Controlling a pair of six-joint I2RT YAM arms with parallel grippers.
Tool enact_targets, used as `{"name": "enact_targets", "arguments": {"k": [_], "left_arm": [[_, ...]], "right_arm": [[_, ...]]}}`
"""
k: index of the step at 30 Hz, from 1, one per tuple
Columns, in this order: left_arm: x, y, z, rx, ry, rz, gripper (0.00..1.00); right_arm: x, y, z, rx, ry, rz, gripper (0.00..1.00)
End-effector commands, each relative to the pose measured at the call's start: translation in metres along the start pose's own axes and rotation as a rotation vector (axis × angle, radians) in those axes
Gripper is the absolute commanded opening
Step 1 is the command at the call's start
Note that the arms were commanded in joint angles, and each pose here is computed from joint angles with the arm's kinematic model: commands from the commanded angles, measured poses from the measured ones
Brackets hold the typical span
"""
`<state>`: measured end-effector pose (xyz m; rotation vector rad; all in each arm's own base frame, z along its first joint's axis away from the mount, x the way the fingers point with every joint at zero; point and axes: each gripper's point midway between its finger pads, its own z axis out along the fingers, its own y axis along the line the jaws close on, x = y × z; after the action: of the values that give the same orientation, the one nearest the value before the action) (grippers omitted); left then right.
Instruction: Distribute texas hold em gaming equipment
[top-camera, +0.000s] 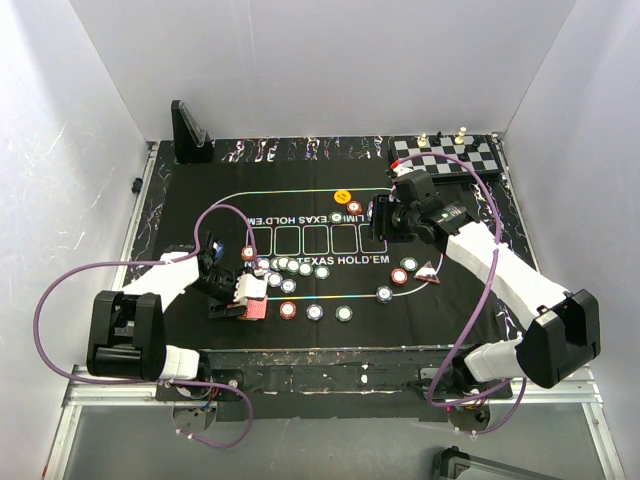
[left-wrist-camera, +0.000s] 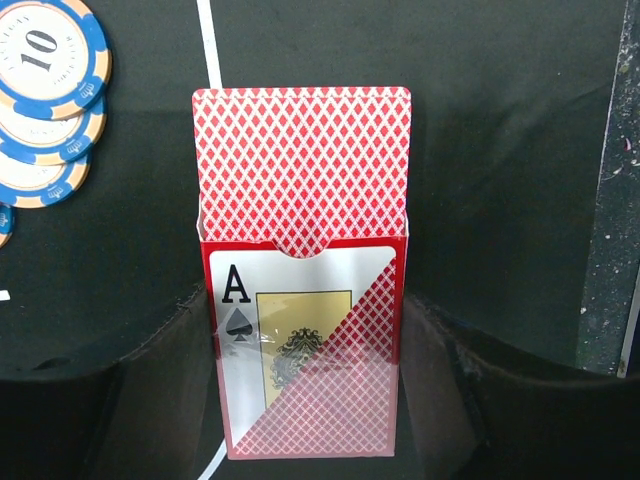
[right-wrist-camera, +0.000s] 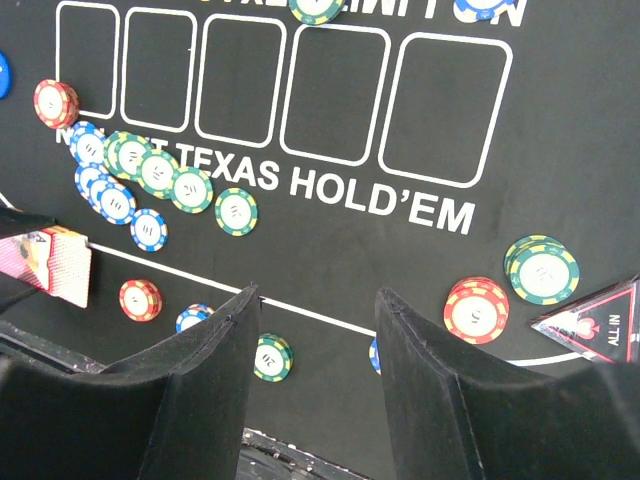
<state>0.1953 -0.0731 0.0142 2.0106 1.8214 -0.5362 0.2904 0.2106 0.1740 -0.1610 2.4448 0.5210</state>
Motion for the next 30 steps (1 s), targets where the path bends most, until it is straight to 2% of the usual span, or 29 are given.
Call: {"name": "enact_targets", "arguments": {"k": [1,4,7,9,12,13,14,20,25,30], "left_arm": [[0.006,-0.007,-0.002,0.003,0.031,0.014,0.47],[0.000,-0.010,-0.012,-0.010,0.028,0.017,0.37],[-0.012,-0.014,-0.025,-0.005,0.012,0.001,0.37],[-0.022,-0.011,-0.037,-0.016,-0.005,-0.020,0.34],[-0.043,-0.004,-0.060,-0.034,-0.040,-0.026,0.15],[-0.051,-0.001,-0.068,-0.041,-0.059,-0.028,0.04],[-0.059,0.005,-0.077,-0.062,-0.075,-0.029,0.00],[-0.096,0.042,-0.121,-0.110,-0.128,-0.086,0.00],[-0.128,0.070,-0.142,-0.164,-0.174,-0.119,0.00],[-0.157,0.086,-0.148,-0.174,-0.188,-0.160,0.00]], "right_arm": [[-0.022,0.021,-0.017,-0.080,-0.065,-0.007,0.57],[-0.024,0.024,-0.018,-0.092,-0.067,0.000,0.56],[-0.024,0.030,-0.019,-0.111,-0.066,-0.004,0.56],[-0.024,0.036,-0.020,-0.133,-0.066,-0.010,0.57],[-0.022,0.050,-0.022,-0.194,-0.058,-0.012,0.63],[-0.022,0.056,-0.022,-0.217,-0.056,-0.009,0.65],[-0.022,0.062,-0.023,-0.251,-0.049,-0.007,0.67],[-0.021,0.114,-0.026,-0.536,-0.007,0.071,0.82],[-0.036,0.169,-0.043,-0.810,-0.027,0.109,0.85],[-0.041,0.209,-0.047,-0.883,-0.030,0.045,0.87]]}}
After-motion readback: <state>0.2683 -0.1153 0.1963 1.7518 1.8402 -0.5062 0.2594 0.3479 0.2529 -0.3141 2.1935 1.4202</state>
